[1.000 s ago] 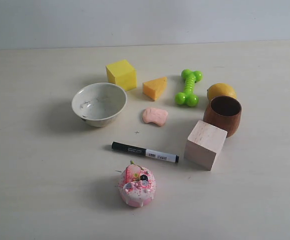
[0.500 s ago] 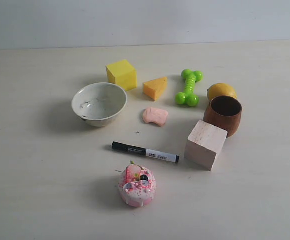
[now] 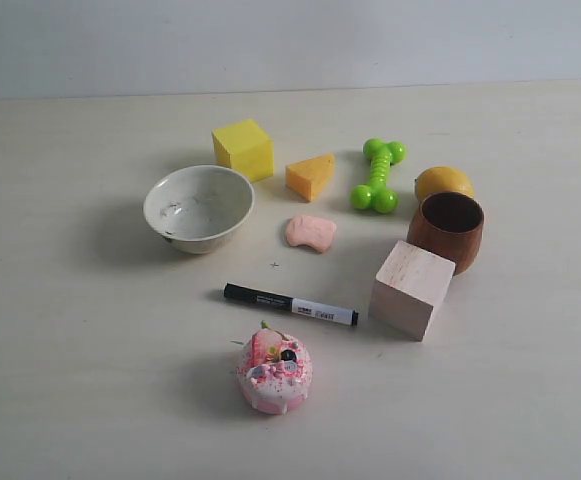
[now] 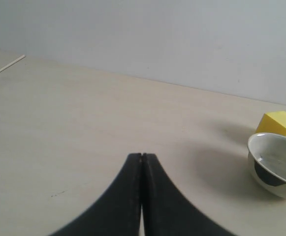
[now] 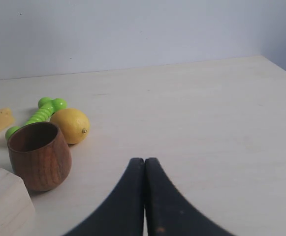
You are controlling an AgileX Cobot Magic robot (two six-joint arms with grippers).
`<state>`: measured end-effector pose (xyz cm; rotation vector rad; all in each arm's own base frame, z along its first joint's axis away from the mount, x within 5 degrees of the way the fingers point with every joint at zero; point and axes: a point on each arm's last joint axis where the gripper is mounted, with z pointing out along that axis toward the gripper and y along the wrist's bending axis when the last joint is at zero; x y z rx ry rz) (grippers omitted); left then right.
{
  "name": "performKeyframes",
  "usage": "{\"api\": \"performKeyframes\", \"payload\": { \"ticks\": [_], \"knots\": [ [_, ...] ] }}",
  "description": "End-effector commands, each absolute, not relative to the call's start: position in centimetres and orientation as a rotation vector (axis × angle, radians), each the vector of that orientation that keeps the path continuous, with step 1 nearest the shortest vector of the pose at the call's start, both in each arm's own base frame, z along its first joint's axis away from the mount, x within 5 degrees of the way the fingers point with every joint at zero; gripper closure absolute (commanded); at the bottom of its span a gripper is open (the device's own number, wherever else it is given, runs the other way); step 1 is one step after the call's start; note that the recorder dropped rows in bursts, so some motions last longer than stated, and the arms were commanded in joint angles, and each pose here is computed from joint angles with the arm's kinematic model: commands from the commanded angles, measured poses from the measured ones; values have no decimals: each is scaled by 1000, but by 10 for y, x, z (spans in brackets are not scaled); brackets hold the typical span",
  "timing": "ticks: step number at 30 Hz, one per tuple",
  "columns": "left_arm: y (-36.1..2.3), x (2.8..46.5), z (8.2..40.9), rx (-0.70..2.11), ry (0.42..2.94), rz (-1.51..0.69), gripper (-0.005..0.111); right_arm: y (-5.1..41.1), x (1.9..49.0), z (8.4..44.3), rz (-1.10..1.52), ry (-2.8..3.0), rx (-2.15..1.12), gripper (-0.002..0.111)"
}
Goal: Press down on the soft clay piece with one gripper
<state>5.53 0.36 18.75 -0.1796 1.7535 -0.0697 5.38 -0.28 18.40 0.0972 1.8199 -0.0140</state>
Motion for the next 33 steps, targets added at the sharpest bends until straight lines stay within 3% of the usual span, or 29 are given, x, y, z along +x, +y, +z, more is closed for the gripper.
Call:
{"api": "performKeyframes", "payload": {
  "ticks": [1,30,33],
  "knots": [
    [3,55,189,-166,1748,-67,107,-3,54,183,-16,1814,104,108],
    [4,53,181,-144,1834,-30,107,-3,54,183,-18,1814,103,108],
    [4,53,181,-144,1834,-30,107,-4,56,196,-26,1675,100,108]
  ]
}}
